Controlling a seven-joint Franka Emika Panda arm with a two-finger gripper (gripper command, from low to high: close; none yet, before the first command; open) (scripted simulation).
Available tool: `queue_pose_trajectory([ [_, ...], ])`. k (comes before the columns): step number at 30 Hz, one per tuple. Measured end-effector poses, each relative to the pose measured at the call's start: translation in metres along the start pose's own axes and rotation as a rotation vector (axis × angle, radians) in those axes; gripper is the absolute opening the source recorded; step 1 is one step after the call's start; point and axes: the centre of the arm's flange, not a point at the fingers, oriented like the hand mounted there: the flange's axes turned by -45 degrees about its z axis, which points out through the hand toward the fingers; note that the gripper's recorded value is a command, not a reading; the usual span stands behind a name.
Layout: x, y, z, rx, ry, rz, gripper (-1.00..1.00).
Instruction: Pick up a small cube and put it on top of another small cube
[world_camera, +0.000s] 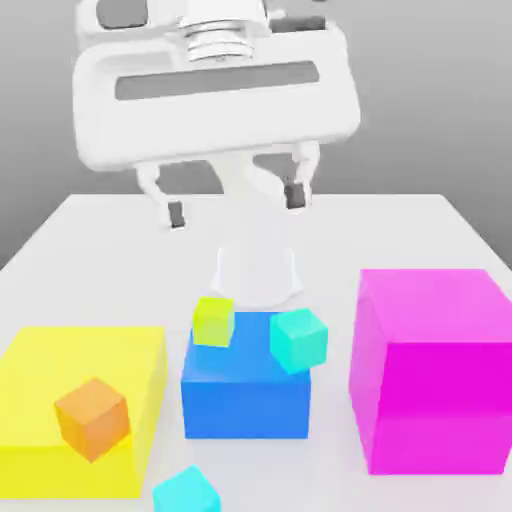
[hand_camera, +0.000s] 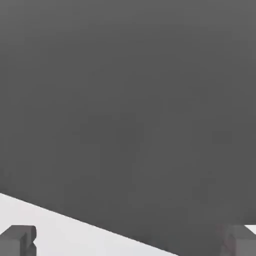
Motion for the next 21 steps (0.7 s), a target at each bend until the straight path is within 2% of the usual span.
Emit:
queue_pose_trajectory([
  [7, -0.036, 0.022, 0.114, 0.025, -0.170, -0.121, 0.00],
  [14, -0.093, 0.043, 0.204, 0.013, -0.345, -0.256, 0.00],
  [18, -0.116, 0.048, 0.256, 0.010, -0.367, -0.275, 0.00],
  [19, -0.121, 0.049, 0.266, 0.010, -0.368, -0.275, -1.00],
  [21, -0.121, 0.049, 0.266, 0.011, -0.368, -0.275, -1.00],
])
